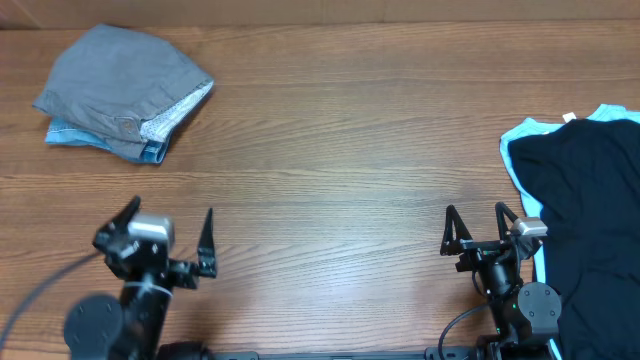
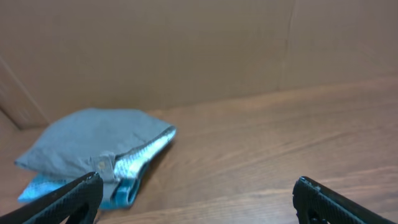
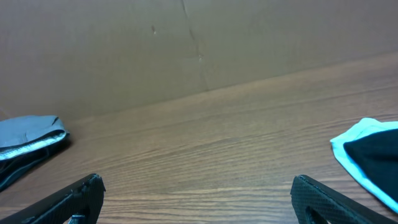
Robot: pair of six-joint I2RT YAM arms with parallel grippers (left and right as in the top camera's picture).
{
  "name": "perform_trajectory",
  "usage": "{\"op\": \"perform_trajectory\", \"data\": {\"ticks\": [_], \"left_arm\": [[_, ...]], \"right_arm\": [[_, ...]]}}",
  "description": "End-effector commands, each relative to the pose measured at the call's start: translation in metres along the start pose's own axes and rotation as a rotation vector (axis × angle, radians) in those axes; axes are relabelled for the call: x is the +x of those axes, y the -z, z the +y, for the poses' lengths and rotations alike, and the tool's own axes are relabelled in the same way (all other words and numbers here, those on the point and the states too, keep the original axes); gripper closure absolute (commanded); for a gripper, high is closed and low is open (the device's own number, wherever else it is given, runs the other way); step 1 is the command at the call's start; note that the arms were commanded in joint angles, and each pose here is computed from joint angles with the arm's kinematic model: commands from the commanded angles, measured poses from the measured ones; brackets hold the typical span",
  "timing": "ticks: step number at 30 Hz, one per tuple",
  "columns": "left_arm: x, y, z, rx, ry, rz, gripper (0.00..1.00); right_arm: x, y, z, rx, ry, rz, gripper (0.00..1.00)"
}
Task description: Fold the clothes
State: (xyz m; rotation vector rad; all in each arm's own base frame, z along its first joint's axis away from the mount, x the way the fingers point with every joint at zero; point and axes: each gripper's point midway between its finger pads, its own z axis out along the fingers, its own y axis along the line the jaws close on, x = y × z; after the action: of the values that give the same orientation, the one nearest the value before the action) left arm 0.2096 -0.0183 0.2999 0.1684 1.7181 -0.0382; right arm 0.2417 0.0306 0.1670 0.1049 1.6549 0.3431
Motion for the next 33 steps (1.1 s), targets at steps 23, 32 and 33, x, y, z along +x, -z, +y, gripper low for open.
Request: {"op": "perform_trajectory", "data": {"ticks": [23,32,33], "left_arm": [[0.148,-0.048,-0.004,-0.014,0.004,0.045,0.0],[0.148,-0.048,-0.004,-0.015,0.005,0.046,0.0],[0.148,-0.048,-0.004,-0.016,0.005,0.046,0.0]], "right_arm": [[-0.003,0.001,0.001,-0.007,-0.001,-0.014,0.0],[-0.003,0.001,0.001,-0.008,-0.001,-0.014,0.0],[-0.003,0.001,0.001,-0.008,-0.001,-0.014,0.0]]}}
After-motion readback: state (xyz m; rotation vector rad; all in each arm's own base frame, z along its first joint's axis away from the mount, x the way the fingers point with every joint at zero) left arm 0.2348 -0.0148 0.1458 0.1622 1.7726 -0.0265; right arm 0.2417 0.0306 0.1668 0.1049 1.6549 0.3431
